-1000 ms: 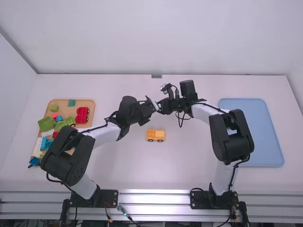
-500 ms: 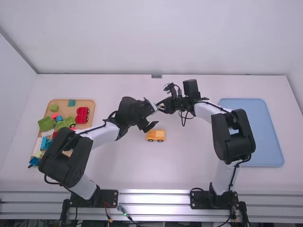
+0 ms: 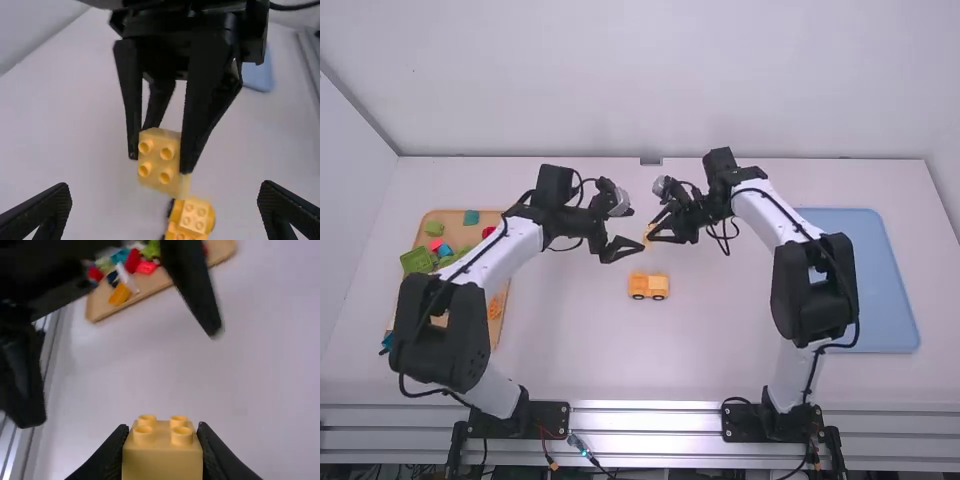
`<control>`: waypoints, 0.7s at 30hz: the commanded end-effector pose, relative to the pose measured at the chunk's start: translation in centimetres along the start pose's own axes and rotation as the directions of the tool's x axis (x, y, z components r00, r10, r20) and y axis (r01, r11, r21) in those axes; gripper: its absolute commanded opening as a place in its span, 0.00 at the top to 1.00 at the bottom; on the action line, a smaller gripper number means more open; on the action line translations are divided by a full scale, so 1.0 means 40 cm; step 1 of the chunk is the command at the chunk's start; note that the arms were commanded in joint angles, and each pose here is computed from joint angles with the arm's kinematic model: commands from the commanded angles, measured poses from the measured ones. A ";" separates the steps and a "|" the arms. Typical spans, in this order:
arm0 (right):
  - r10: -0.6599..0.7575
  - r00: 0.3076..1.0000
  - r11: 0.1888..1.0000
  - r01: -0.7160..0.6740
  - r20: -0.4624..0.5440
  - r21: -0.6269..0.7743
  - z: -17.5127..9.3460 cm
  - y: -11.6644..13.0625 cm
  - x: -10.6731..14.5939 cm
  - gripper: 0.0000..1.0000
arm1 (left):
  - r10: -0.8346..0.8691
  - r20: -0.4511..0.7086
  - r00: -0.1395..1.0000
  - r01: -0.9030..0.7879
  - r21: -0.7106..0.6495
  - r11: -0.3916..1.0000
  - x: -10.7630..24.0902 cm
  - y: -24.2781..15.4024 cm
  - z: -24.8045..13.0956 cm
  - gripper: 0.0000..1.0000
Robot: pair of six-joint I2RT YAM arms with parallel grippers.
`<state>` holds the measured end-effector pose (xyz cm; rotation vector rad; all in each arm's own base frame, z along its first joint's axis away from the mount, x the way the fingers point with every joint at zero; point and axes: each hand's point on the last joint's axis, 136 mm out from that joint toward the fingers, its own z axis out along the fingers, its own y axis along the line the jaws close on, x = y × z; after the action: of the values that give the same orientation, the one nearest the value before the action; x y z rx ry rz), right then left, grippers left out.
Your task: Assemble lego blocks to make yellow taxi
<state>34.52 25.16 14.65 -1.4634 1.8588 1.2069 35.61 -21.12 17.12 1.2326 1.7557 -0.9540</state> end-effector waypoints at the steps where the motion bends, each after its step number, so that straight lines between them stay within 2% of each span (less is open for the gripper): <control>1: -0.247 0.969 0.969 0.247 0.029 -0.009 -0.014 0.006 -0.031 0.82 | 0.080 0.045 0.996 -0.084 0.093 0.992 -0.014 -0.027 0.017 0.01; 5: -0.249 0.968 0.968 0.249 0.028 -0.010 -0.021 0.009 -0.038 0.82 | 0.043 0.012 0.999 -0.044 0.094 0.995 0.011 -0.018 0.020 0.01; 9: -0.263 0.963 0.964 0.265 0.052 -0.020 -0.022 0.017 -0.045 0.82 | 0.092 0.049 0.995 -0.098 0.144 0.985 0.003 -0.047 0.033 0.01; 14: -0.269 0.962 0.962 0.270 0.049 -0.039 -0.006 0.031 -0.049 0.84 | 0.089 0.014 0.996 -0.090 0.125 0.988 0.014 -0.041 0.042 0.00; 17: -0.274 0.960 0.960 0.276 0.049 -0.041 -0.002 0.032 -0.050 0.84 | 0.076 0.008 0.997 -0.076 0.125 0.989 0.014 -0.043 0.046 0.04; 21: -0.273 0.960 0.960 0.276 0.067 -0.047 -0.003 0.036 -0.057 0.85 | 0.080 0.010 0.997 -0.081 0.119 0.990 0.013 -0.039 0.048 0.15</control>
<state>33.52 25.90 16.02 -1.6441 1.5754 1.1487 34.18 -22.81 15.71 1.3630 1.6679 -1.0184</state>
